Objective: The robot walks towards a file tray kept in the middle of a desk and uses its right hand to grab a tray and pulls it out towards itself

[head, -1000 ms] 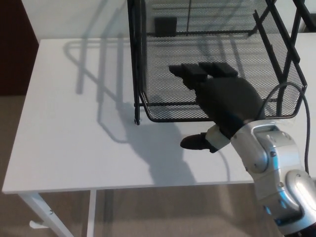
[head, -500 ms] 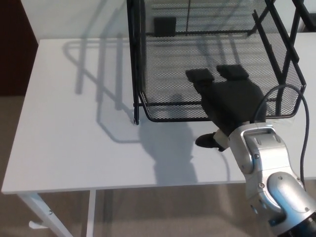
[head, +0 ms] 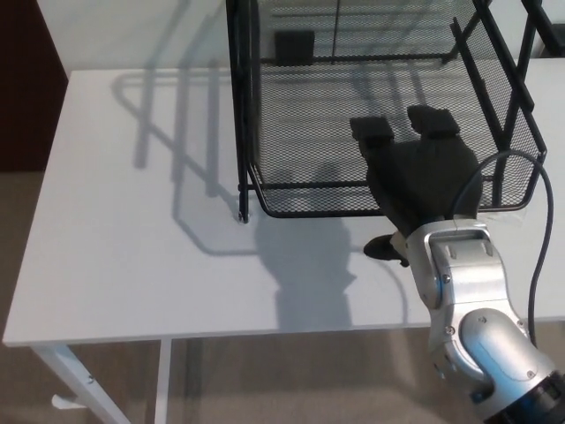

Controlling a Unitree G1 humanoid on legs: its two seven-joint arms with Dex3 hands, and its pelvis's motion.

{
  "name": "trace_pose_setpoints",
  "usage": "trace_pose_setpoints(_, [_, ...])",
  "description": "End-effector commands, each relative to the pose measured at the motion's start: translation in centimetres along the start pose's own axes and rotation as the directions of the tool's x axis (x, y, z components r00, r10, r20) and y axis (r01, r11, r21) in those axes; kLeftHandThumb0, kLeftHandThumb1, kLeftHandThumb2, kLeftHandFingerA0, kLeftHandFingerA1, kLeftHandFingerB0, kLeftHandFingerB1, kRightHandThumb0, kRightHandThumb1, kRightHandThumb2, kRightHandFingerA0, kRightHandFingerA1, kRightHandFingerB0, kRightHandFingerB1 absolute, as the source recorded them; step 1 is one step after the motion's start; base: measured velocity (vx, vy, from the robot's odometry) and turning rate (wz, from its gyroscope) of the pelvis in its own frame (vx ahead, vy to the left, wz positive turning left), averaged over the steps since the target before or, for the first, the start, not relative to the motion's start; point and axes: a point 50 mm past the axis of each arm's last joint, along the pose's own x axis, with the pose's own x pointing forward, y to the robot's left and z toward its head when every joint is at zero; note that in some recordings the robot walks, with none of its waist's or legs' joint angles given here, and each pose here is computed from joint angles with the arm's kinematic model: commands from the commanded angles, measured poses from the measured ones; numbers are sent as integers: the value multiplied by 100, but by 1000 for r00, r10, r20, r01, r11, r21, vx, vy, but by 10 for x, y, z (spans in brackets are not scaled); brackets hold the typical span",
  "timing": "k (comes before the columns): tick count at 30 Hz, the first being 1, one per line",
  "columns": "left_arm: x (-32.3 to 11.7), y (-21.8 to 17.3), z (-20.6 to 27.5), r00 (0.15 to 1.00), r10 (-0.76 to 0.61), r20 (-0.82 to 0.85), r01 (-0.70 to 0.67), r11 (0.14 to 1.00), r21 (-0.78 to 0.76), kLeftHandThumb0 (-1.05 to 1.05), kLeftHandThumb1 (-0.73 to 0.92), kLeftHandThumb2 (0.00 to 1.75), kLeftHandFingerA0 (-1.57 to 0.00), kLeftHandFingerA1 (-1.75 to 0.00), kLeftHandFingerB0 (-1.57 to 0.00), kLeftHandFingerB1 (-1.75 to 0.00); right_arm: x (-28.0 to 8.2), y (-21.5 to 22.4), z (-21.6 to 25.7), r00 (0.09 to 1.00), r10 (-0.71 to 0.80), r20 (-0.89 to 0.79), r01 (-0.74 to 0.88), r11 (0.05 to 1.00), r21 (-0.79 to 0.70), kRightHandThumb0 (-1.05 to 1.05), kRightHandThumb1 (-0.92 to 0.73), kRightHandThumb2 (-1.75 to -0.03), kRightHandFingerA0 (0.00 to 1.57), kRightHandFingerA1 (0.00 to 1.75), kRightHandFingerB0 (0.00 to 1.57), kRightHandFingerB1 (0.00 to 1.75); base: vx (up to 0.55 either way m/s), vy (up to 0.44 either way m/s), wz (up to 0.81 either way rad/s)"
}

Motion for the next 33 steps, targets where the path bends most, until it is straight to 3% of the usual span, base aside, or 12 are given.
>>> trace_pose_setpoints(1, [-1,3,-3,999,-10,-30,11,1000,26,-35,52,55,-54,-40,-43,-36,3,5,-5,999,-2,-39,2,1000,-11,-80,-29,-61,5,18,9,35,0,0,0])
trace_pose_setpoints(7, [-1,3,0,999,-12,-32,13,999,35,-37,51,55,-57,-41,-43,-36,7,13,-11,997,41,-58,-42,999,-14,-75,-28,-62,3,31,6,36,0,0,0])
trace_pose_setpoints(8, [-1,3,0,999,-14,-30,15,999,32,-37,51,55,-56,-41,-43,-36,8,15,-12,997,50,-60,-51,998,-22,-48,-26,-77,0,32,0,37,0,0,0])
trace_pose_setpoints(9, [-1,3,1,999,-16,-33,17,1000,27,-38,51,55,-56,-41,-43,-36,8,16,-12,997,53,-61,-55,998,-29,-47,-24,-77,0,34,0,39,0,0,0])
trace_pose_setpoints(10, [-1,3,1,999,-16,-36,17,1000,25,-38,51,55,-55,-40,-43,-36,8,17,-13,997,52,-60,-54,998,-37,-76,-29,-65,0,29,4,37,0,0,0])
trace_pose_setpoints(17, [-2,3,3,999,-26,-38,27,999,37,-36,52,56,-54,-40,-42,-36,2,19,-11,997,62,-47,-63,998,-25,-77,-28,-65,1,21,6,37,0,0,0])
trace_pose_setpoints(18, [-1,4,3,999,-25,-39,26,999,31,-36,52,56,-54,-40,-42,-36,2,18,-10,997,62,-43,-63,998,-19,-79,-38,-53,0,29,5,38,0,0,0])
trace_pose_setpoints(19, [-1,4,2,999,-24,-38,25,999,28,-36,52,55,-54,-40,-43,-36,1,18,-10,997,61,-39,-62,998,-17,-77,-28,-65,1,24,6,38,0,0,0])
trace_pose_setpoints(22, [-1,4,1,999,-22,-39,24,999,30,-36,52,56,-55,-40,-43,-36,-4,18,-9,998,50,-30,-51,998,-26,-85,-33,-64,5,23,7,36,0,0,0])
trace_pose_setpoints(27, [-2,4,2,999,-27,-32,28,999,37,-37,52,56,-56,-41,-43,-36,-17,18,-6,999,51,-11,-51,998,-21,-80,-38,-53,0,38,9,34,0,0,0])
trace_pose_setpoints(31, [-2,4,2,999,-22,-29,23,999,25,-35,52,56,-58,-41,-43,-36,-29,18,-3,1000,22,22,-23,999,29,-79,-30,-62,4,39,13,35,0,0,0])
trace_pose_setpoints(33, [-2,5,4,999,-22,-38,24,999,41,-37,52,56,-56,-40,-42,-36,-35,18,-2,999,28,32,-29,998,53,-73,-36,-51,0,44,13,32,0,0,0])
